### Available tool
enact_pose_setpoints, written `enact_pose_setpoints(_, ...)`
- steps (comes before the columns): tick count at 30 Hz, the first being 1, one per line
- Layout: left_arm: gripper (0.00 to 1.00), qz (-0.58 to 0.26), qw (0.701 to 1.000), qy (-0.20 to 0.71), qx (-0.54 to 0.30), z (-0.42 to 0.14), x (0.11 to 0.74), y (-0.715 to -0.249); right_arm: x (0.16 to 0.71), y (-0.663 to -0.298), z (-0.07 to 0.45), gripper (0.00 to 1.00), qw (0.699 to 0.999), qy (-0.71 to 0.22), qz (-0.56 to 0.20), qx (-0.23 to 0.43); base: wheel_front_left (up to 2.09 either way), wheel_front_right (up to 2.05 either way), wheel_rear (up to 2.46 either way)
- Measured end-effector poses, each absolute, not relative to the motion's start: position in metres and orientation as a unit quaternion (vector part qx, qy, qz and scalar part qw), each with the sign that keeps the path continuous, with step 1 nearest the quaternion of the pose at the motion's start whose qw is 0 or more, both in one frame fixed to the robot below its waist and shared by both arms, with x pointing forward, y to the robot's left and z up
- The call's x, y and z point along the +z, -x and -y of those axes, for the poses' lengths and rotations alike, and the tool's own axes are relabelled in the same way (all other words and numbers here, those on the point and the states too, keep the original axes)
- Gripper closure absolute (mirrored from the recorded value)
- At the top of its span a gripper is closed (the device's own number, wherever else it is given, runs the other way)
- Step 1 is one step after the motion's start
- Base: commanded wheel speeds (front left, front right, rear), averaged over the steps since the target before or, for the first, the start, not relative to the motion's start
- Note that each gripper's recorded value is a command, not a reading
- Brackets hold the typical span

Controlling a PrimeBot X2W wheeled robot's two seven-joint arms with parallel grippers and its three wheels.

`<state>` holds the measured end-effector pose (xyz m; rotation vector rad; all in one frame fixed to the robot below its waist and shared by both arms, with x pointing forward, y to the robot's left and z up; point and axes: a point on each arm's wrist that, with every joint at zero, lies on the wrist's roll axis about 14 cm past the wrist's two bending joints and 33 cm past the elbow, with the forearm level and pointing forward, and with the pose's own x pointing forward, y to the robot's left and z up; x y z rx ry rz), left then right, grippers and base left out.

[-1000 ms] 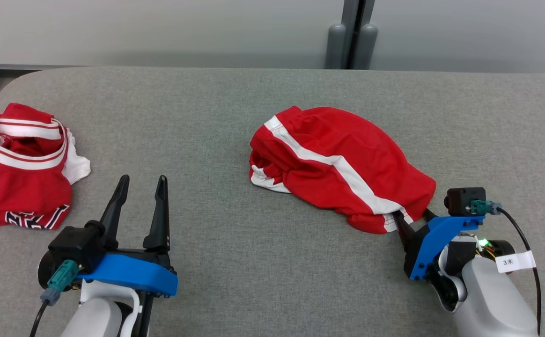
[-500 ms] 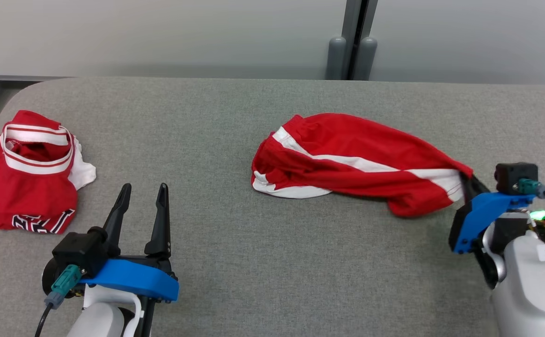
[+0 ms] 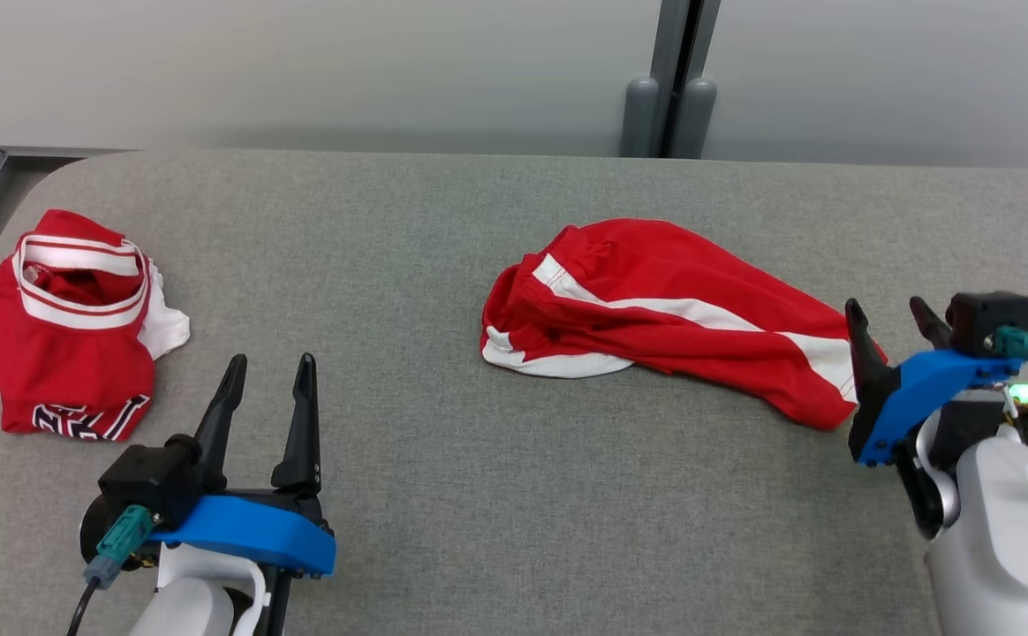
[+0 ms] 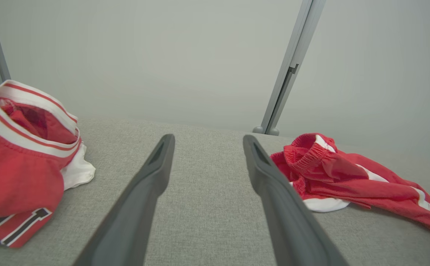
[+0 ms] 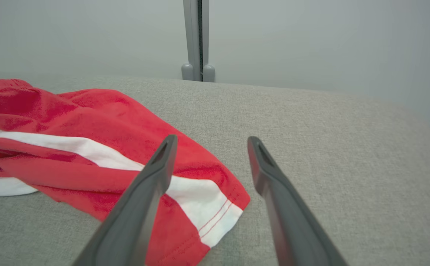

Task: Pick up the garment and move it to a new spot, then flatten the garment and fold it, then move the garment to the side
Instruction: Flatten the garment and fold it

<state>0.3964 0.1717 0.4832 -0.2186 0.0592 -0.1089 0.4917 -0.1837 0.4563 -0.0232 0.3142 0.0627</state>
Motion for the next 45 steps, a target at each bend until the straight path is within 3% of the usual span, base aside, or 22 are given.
enact_pose_setpoints(11,0.00,-0.021,0.991,0.113,-0.063,-0.162,0.488,-0.385,0.491,-0.429,0.180,0.00,0.999,-0.018,-0.039,0.034,0.00,0.00,0.00)
enact_pose_setpoints(18,0.00,-0.036,0.989,0.102,-0.099,-0.140,0.487,-0.385,0.489,-0.389,0.181,0.00,0.998,-0.041,-0.044,0.031,0.00,0.00,0.00)
enact_pose_setpoints(27,0.00,-0.081,0.972,0.087,-0.201,-0.069,0.493,-0.438,0.483,-0.380,0.179,0.00,0.996,-0.057,-0.060,0.032,0.00,0.00,0.00)
enact_pose_setpoints(32,0.00,-0.151,0.959,0.080,-0.226,-0.042,0.466,-0.461,0.472,-0.377,0.183,0.00,0.995,-0.064,-0.076,0.025,0.00,0.00,0.00)
enact_pose_setpoints(43,0.00,-0.260,0.933,0.051,-0.242,-0.029,0.412,-0.484,0.460,-0.378,0.199,0.00,0.994,-0.071,-0.085,-0.002,0.00,0.00,0.00)
enact_pose_setpoints(45,1.00,-0.268,0.930,0.054,-0.246,-0.027,0.409,-0.483,0.459,-0.378,0.201,0.00,0.994,-0.071,-0.085,-0.005,0.00,0.00,0.00)
